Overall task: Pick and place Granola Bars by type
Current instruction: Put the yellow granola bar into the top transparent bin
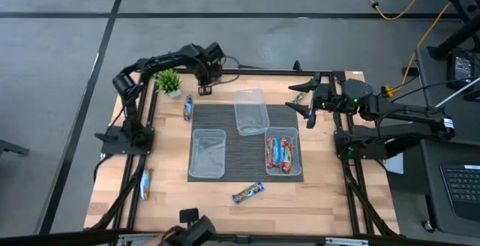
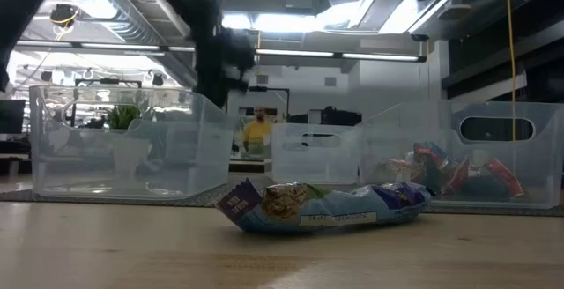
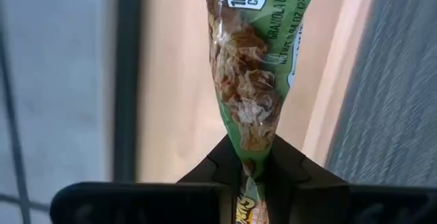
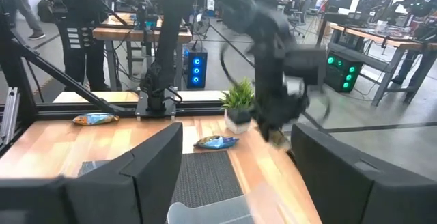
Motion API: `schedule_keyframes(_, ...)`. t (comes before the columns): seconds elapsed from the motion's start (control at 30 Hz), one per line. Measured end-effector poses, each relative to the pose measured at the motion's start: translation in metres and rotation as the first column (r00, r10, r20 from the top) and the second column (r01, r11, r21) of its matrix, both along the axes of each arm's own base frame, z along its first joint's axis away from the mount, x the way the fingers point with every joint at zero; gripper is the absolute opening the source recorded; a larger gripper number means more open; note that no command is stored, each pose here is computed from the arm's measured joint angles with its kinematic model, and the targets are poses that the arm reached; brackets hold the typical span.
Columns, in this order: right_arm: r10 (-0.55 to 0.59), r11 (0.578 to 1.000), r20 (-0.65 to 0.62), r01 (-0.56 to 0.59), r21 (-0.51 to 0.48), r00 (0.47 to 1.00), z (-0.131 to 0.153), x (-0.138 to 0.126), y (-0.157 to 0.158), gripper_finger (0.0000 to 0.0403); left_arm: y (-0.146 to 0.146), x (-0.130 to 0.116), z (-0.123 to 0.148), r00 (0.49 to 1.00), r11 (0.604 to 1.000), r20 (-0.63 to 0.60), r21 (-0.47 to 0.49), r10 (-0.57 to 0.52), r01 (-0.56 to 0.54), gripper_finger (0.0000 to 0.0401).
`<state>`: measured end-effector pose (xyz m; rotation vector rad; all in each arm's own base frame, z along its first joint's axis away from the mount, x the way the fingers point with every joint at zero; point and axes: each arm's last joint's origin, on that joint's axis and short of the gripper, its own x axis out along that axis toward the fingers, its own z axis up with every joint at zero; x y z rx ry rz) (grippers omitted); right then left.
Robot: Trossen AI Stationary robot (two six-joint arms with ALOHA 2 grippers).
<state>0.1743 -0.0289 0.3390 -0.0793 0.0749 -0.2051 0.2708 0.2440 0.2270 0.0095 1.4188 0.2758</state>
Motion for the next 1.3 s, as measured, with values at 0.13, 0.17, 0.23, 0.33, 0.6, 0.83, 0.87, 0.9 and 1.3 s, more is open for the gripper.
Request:
schedule_keyframes(0.13,-0.030,1.000,-0.006,0.030,-0.003,1.000,-0.001,0.000,-0.001,0.0275,-0.016,0.001,0.065,0.972,0.997,0.233,0.072,0.018,-0.036,0.0022)
schedule_keyframes(0.17,-0.035,0.999,-0.006,0.035,-0.003,0.999,-0.001,0.000,-0.001,0.0275,-0.023,-0.001,0.081,0.957,0.995,0.289,0.086,0.016,-0.042,0.0021)
schedule_keyframes(0.23,-0.036,0.999,-0.006,0.036,-0.003,0.999,-0.001,0.000,-0.001,0.0275,-0.039,-0.007,0.114,0.918,0.993,0.396,0.109,-0.008,-0.039,0.0020)
schedule_keyframes(0.33,-0.036,0.999,-0.006,0.036,-0.002,0.999,-0.001,0.000,-0.001,0.0275,-0.068,-0.022,0.161,0.818,0.989,0.568,0.144,-0.095,0.014,0.0021)
schedule_keyframes(0.6,-0.037,0.999,0.000,0.037,0.024,0.999,-0.001,0.000,-0.001,0.0275,-0.133,-0.081,0.243,0.490,0.974,0.848,0.226,-0.202,0.010,0.0020)
schedule_keyframes(0.83,-0.037,0.999,0.000,0.037,0.025,0.999,0.000,0.000,-0.001,0.0275,-0.164,-0.100,0.267,0.325,0.967,0.911,0.250,-0.253,0.052,0.0020)
schedule_keyframes(0.87,-0.037,0.999,0.001,0.037,0.026,0.999,0.000,0.000,-0.001,0.0275,-0.166,-0.099,0.269,0.306,0.966,0.916,0.252,-0.259,0.063,0.0020)
schedule_keyframes(0.9,-0.037,0.999,0.001,0.037,0.027,0.999,0.000,0.000,-0.001,0.0275,-0.168,-0.098,0.271,0.281,0.963,0.921,0.257,-0.269,0.080,0.0020)
schedule_keyframes(1.3,-0.035,0.999,0.043,0.034,0.042,0.998,0.003,0.000,-0.001,0.0275,-0.151,-0.018,0.239,0.306,0.957,0.920,0.178,-0.245,0.231,0.0019)
